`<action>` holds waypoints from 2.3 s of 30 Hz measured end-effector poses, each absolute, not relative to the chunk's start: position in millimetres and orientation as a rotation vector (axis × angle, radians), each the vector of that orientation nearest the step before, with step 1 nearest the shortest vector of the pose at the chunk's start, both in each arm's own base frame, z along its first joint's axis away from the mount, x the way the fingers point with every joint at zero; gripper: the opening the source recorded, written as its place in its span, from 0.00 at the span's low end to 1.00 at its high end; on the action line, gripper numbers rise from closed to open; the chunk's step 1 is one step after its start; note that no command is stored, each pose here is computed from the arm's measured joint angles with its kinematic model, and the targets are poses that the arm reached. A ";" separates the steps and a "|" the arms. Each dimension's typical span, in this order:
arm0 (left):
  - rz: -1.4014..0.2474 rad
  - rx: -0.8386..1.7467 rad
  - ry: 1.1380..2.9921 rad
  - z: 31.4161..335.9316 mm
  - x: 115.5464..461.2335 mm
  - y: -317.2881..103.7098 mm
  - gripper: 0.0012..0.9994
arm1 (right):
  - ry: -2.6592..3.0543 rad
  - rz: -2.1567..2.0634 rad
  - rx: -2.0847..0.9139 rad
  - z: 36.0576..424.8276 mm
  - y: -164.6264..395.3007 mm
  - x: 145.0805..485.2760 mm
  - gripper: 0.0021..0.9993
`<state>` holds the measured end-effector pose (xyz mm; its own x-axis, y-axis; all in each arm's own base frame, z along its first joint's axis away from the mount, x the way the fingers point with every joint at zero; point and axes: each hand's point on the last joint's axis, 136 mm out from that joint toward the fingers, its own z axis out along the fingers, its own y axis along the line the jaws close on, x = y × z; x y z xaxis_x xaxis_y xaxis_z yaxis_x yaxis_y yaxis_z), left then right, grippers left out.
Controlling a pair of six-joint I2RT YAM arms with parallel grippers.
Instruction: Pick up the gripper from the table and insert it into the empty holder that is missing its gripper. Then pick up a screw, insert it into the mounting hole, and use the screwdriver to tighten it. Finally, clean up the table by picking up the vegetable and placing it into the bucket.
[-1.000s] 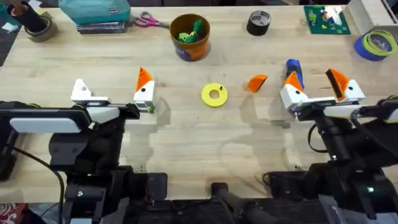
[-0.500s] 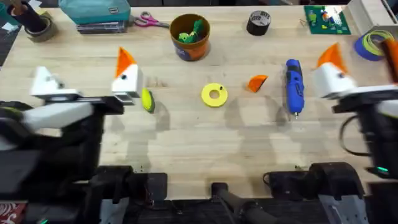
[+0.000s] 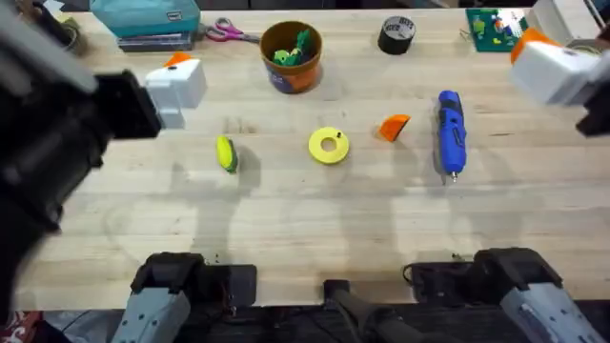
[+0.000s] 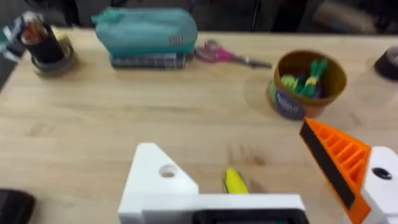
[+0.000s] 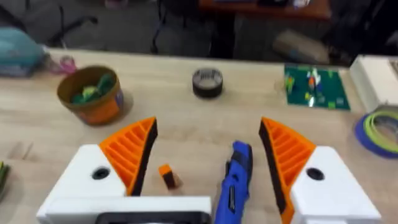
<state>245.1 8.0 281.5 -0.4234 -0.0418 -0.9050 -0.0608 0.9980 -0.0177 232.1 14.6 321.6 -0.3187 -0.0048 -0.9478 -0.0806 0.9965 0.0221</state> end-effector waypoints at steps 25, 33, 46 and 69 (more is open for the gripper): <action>0.051 -0.072 2.639 192.3 280.3 8.0 0.99 | 2.651 0.110 -0.038 207.9 15.2 265.7 1.00; 0.012 -0.364 2.788 175.2 241.8 8.2 0.99 | 2.643 0.110 -0.038 209.0 15.2 267.4 1.00; -0.107 -0.652 2.945 96.1 238.5 -8.0 0.99 | 2.633 0.110 -0.038 210.4 15.3 269.6 1.00; -0.172 -0.623 3.083 29.5 261.1 -20.9 0.20 | 2.633 0.109 -0.038 210.4 15.2 269.6 1.00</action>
<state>261.1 -20.9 29.5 -0.9216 -0.3869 0.0305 -0.3878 0.9157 -0.1053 269.6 15.2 210.4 -0.8741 -0.0068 -0.4856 -0.0469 0.9964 0.0705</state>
